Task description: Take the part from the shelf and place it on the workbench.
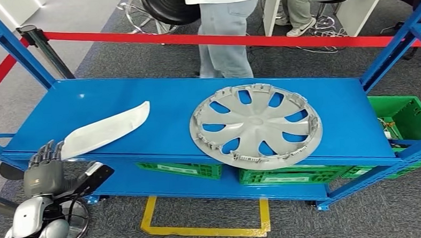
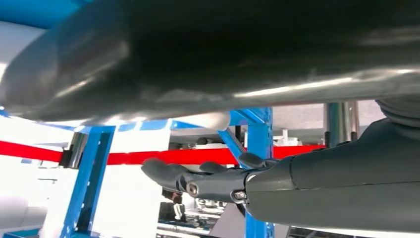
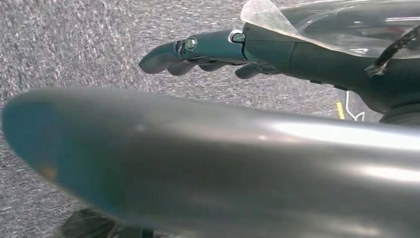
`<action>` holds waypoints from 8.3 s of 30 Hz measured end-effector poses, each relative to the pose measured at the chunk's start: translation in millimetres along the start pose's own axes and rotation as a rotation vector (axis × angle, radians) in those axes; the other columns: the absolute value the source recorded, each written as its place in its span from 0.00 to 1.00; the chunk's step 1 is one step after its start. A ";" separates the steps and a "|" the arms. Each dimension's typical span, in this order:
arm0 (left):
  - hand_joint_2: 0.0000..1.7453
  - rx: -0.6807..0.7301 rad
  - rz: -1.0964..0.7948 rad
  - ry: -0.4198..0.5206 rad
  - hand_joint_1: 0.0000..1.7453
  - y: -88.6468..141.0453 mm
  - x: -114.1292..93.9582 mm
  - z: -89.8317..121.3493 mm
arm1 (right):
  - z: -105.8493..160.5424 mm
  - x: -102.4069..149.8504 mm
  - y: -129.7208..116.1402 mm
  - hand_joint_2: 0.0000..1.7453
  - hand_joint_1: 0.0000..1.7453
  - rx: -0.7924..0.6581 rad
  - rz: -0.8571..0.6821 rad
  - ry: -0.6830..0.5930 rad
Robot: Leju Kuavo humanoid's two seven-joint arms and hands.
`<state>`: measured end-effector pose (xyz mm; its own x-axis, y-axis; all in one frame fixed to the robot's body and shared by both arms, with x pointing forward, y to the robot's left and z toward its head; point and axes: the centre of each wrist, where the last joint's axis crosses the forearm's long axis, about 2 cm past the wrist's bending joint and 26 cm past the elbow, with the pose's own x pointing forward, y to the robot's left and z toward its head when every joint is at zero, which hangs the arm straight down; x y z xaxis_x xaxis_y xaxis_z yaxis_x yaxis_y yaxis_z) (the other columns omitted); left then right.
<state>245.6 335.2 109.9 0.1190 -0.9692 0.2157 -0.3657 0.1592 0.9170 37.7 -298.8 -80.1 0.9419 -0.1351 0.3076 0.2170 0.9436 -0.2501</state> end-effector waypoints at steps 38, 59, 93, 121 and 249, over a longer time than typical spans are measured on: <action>0.00 0.015 0.007 -0.016 0.00 2.3 2.0 -1.6 | 0.4 -1.8 0.4 0.00 0.00 0.004 0.004 0.004; 0.00 -0.015 -0.138 -0.012 0.00 4.2 -12.1 -56.2 | -0.4 -2.0 -2.2 0.00 0.00 0.001 0.027 -0.006; 0.00 0.087 -0.117 -0.116 0.00 1.8 18.1 -74.8 | -1.9 -0.9 -6.2 0.00 0.00 0.000 0.039 -0.017; 1.00 0.033 -0.083 -0.163 0.00 -11.8 32.3 -51.2 | -2.1 -1.9 -7.3 0.00 0.00 0.011 0.049 -0.023; 1.00 0.186 -0.393 -0.180 1.00 1.9 -8.2 -83.0 | -3.2 -6.2 -3.0 0.00 0.00 0.019 0.021 -0.049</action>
<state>320.6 359.1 137.7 0.1257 -0.9691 -0.2124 -0.4864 -0.2468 0.8382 32.0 -301.8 -84.1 0.9323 -0.1008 0.3472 0.1920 0.9518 -0.2391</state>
